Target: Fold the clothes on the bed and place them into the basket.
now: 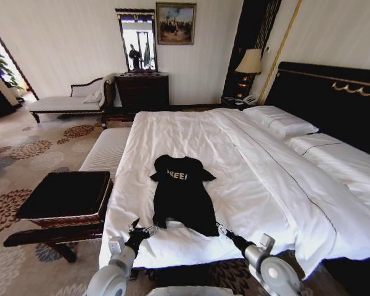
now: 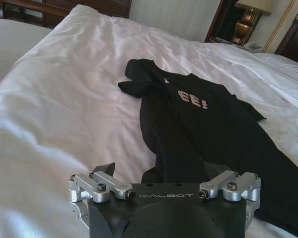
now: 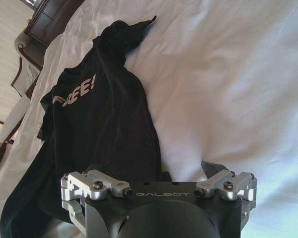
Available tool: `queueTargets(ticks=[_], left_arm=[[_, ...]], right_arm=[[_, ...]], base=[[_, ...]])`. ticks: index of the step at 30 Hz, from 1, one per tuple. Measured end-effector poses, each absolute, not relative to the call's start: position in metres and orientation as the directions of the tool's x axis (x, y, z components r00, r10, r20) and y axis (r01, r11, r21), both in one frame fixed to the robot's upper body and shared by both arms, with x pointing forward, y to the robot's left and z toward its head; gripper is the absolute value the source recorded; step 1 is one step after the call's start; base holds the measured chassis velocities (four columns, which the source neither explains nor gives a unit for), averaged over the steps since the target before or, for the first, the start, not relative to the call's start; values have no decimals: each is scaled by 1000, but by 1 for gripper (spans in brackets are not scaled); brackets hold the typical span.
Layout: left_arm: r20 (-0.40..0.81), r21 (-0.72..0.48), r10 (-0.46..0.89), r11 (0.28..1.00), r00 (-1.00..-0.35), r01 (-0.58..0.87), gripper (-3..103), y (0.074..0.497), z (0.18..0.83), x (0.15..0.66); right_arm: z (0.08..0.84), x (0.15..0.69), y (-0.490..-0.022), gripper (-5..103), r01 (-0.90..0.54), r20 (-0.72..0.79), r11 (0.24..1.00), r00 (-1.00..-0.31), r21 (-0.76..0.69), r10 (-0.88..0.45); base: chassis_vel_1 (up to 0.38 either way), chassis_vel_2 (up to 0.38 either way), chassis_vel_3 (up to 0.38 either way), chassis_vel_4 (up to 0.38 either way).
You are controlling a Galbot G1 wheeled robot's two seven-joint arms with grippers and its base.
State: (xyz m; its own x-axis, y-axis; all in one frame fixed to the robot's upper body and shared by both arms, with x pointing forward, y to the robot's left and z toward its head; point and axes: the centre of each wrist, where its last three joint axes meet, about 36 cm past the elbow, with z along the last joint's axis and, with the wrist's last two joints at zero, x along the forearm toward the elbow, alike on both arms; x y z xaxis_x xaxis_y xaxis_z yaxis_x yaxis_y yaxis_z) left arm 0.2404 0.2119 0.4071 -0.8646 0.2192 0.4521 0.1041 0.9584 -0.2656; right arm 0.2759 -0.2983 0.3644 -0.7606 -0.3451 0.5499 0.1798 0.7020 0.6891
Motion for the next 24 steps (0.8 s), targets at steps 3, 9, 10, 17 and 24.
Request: queueTargets(ticks=[3, 9, 10, 17, 24], left_arm=[[458, -270, 214, 958, -863, 95, 100, 212, 407, 237], [458, -277, 217, 956, -862, 94, 100, 211, 408, 235], [458, -281, 220, 955, -861, 94, 100, 210, 408, 235], [489, -333, 284, 935, -825, 125, 100, 199, 399, 240], [532, -279, 327, 939, -781, 203, 100, 197, 387, 240]], right_arm=[[361, 273, -290, 100, 182, 558, 687, -741, 704, -375], [358, 269, -288, 97, 184, 576, 700, -726, 690, -376], [359, 269, -288, 93, 181, 576, 703, -725, 688, -377], [364, 269, -287, 65, 174, 573, 708, -728, 685, -376], [362, 269, -289, 44, 186, 580, 706, -725, 683, -370]], base=[[0, 0, 0, 0], [0, 0, 0, 0], [0, 0, 0, 0], [0, 0, 0, 0], [0, 0, 0, 0]])
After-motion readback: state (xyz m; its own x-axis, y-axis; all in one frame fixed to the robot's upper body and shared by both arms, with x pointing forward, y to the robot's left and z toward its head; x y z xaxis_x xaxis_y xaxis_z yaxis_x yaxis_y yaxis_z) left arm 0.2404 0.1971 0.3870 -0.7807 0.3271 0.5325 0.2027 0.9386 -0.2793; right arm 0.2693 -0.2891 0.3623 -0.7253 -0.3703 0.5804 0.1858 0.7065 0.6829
